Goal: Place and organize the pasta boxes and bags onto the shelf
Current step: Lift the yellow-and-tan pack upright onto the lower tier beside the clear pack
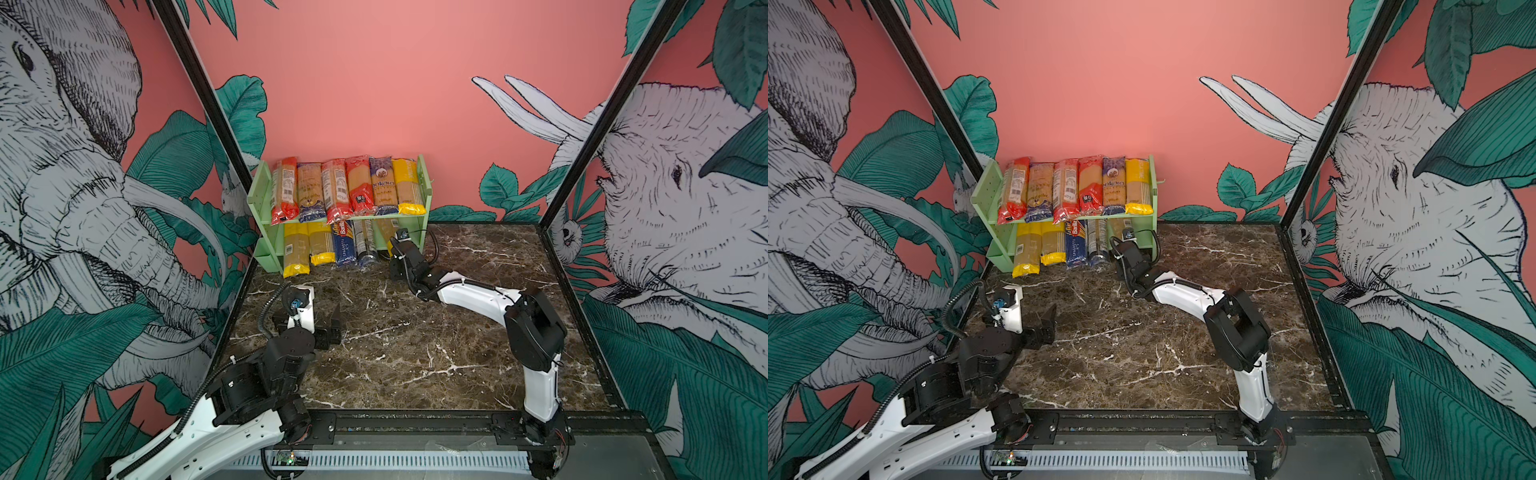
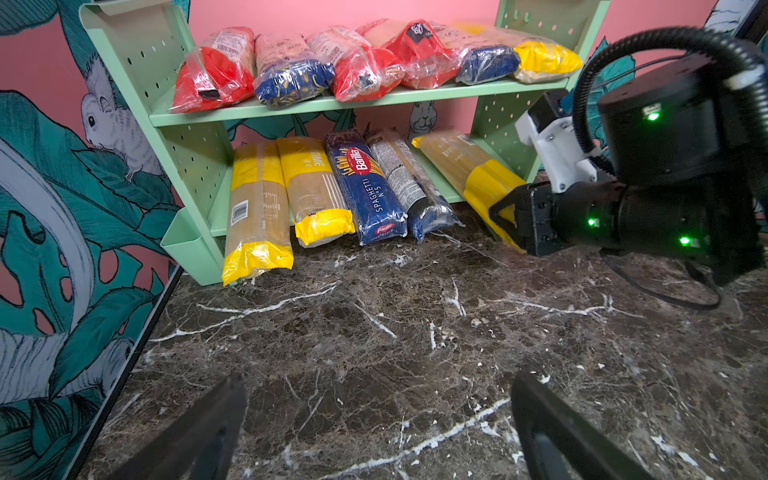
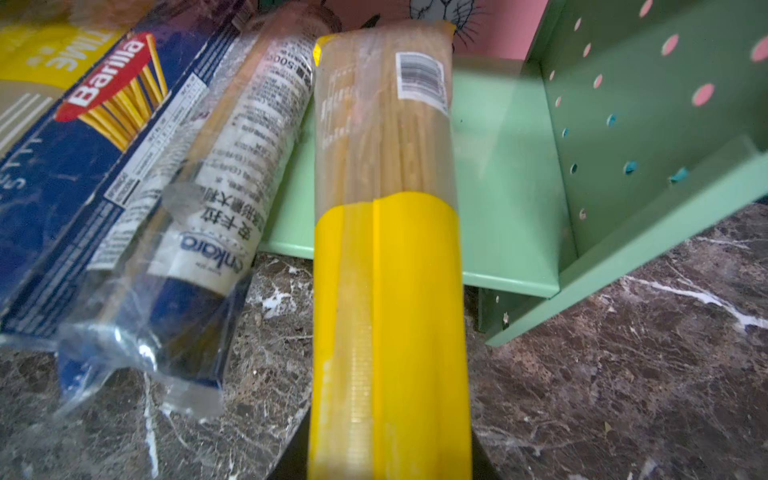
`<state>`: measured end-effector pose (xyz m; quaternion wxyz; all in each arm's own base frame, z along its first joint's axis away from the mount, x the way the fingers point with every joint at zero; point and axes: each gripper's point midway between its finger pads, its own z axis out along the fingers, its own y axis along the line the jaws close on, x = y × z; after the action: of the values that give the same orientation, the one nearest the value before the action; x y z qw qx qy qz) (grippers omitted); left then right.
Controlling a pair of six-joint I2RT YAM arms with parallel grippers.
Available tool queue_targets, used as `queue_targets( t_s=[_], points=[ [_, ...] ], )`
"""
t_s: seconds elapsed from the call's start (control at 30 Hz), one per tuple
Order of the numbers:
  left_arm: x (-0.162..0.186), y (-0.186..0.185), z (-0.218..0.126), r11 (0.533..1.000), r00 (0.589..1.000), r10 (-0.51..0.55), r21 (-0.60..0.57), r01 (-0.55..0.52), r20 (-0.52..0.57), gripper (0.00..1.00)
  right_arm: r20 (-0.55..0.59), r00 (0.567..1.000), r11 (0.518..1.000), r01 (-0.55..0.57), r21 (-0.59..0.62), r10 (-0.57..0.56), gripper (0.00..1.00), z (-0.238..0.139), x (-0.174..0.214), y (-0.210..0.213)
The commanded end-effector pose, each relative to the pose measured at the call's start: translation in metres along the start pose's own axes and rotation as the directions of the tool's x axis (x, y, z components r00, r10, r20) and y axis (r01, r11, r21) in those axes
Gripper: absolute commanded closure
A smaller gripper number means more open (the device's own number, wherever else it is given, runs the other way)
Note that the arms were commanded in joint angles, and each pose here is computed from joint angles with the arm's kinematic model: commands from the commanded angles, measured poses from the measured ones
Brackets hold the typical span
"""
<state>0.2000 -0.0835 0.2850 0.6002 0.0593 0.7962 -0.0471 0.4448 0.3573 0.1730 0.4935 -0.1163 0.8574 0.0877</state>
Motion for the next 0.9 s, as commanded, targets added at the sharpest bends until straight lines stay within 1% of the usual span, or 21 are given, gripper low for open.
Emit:
queue_targets(
  t_s=[0.0, 0.4, 0.67, 0.77, 0.8, 0.87],
  points=[
    [-0.009, 0.006, -0.005, 1.0, 1.0, -0.001, -0.018, 0.001, 0.019, 0.01, 0.301, 0.944, 0.991, -0.13, -0.035, 0.135, 1.0, -0.024, -0.101, 0.007],
    [-0.008, 0.012, -0.009, 1.0, 1.0, -0.011, -0.028, 0.012, 0.014, 0.01, 0.318, 0.936, 0.987, -0.159, 0.002, 0.15, 1.0, 0.005, -0.114, 0.008],
    [-0.009, 0.016, -0.011, 0.999, 1.0, -0.015, -0.037, 0.016, 0.017, 0.01, 0.323, 0.93, 0.981, -0.193, 0.014, 0.178, 1.0, 0.021, -0.12, -0.006],
    [-0.008, 0.018, -0.011, 0.999, 1.0, -0.017, -0.041, 0.017, 0.017, 0.01, 0.306, 0.935, 0.982, -0.189, 0.008, 0.178, 1.0, 0.029, -0.119, -0.007],
    [-0.008, 0.018, -0.012, 0.999, 1.0, -0.018, -0.04, 0.018, 0.018, 0.01, 0.301, 0.936, 0.982, -0.191, 0.001, 0.182, 0.93, 0.031, -0.118, -0.007],
    [-0.008, 0.019, -0.012, 0.999, 1.0, -0.016, -0.042, 0.016, 0.018, 0.0, 0.292, 0.937, 0.981, -0.196, -0.006, 0.19, 0.7, 0.033, -0.116, -0.007]
  ],
)
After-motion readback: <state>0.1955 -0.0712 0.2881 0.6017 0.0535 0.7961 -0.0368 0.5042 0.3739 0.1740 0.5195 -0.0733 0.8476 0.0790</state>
